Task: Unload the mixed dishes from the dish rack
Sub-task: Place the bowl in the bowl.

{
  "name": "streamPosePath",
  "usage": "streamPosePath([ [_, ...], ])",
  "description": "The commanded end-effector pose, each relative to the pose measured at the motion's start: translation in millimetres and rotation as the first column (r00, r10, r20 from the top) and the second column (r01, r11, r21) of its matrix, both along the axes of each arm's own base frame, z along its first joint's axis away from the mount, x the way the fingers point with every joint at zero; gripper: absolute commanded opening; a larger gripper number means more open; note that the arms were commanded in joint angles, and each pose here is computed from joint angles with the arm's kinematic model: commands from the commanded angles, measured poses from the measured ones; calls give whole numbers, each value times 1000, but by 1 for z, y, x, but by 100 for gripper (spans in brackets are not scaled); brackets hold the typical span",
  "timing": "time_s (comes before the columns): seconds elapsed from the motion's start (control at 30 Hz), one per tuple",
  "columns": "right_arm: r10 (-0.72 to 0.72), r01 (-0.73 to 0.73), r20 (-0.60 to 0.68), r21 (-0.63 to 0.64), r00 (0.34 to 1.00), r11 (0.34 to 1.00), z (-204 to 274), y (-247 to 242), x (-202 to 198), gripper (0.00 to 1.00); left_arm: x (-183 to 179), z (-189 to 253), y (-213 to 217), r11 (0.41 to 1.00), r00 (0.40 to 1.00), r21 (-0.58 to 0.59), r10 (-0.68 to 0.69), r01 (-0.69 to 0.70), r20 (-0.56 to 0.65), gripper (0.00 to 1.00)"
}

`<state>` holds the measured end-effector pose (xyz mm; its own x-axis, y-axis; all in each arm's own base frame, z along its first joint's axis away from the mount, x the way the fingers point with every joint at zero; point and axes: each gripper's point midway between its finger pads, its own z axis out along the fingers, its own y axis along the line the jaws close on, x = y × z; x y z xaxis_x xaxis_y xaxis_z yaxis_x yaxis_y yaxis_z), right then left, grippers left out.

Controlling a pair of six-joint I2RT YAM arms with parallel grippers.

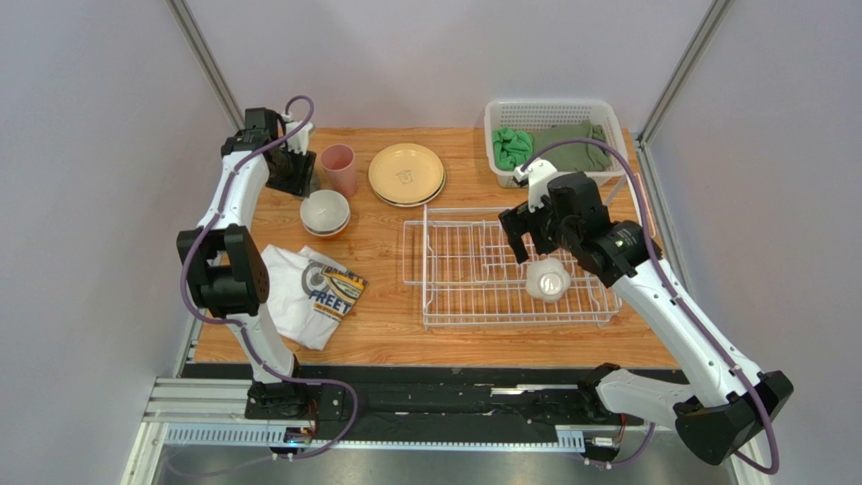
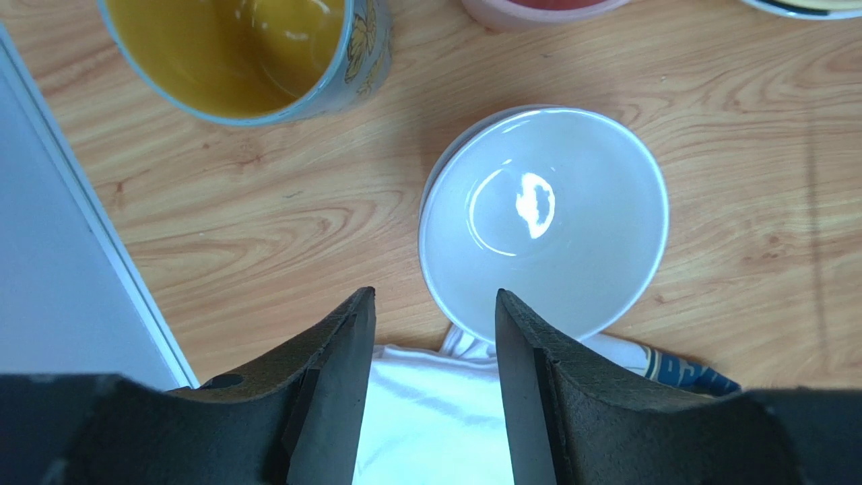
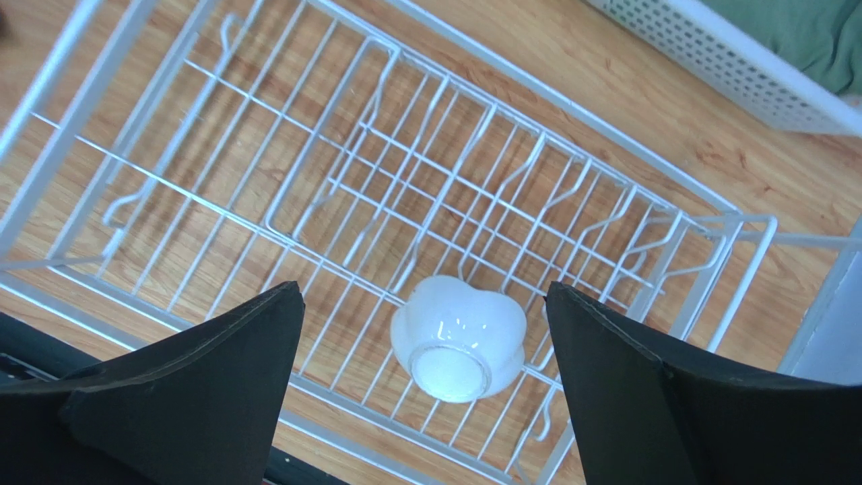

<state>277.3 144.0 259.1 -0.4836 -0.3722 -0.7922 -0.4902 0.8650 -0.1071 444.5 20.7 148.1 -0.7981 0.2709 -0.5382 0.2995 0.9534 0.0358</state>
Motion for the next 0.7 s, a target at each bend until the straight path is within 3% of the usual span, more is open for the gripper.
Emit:
streamPosePath([
  [0.0, -41, 34, -45, -161, 998, 986, -26, -28, -4, 96, -7, 51, -12, 999, 992, -33, -37, 41, 118, 57],
  [0.27, -21, -22, -142, -296, 990, 955, -58, -48, -24, 99, -36, 83, -19, 996, 978, -32, -77, 85, 195, 59],
  [0.67, 58, -166, -275, -389, 960, 906, -87, -59, -29, 99, -73, 90, -38, 981, 962, -63, -164, 181, 218, 59],
])
